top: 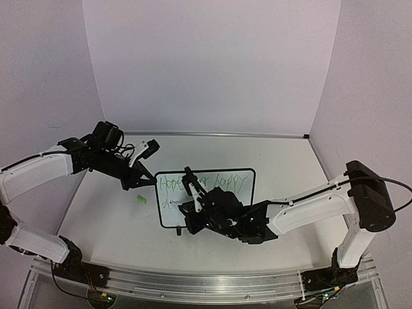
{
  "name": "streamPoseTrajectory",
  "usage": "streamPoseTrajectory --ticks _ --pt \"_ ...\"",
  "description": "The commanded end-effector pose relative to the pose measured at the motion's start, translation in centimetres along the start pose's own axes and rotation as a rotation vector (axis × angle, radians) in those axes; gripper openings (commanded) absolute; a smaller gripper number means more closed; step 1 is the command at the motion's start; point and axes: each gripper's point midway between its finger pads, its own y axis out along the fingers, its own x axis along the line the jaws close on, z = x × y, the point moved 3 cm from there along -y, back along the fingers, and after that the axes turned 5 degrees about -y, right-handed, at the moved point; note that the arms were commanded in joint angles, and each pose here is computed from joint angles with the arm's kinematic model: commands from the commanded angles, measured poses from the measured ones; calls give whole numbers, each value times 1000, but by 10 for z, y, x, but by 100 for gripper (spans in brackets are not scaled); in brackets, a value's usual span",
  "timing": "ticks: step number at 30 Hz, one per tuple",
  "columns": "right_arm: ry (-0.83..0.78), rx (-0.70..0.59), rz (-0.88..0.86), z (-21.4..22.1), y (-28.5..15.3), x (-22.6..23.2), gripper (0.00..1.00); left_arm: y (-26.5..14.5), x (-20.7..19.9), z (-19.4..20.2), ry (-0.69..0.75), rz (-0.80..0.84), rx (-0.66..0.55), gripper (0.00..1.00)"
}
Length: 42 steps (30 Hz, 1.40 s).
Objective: Write a sentence on the whiteboard
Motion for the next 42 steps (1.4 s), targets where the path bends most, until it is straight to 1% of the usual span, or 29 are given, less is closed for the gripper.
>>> streamPoseTrajectory --ticks 1,6,19,26,33,42 --pt "5 30 2 6 6 0 0 4 0 2 9 -4 23 0" --pt "10 38 22 9 3 -4 0 4 0 2 10 -4 23 0" --pt "21 -60 57 -25 -12 -10 0 4 0 3 9 -6 25 0" --pt "24 -84 55 -33 -14 -9 0 4 0 3 9 -6 24 0" --pt "22 -63 64 -23 -13 -11 0 3 0 3 9 -7 24 0" --pt "17 24 53 6 -3 -10 0 4 0 3 9 -6 25 0"
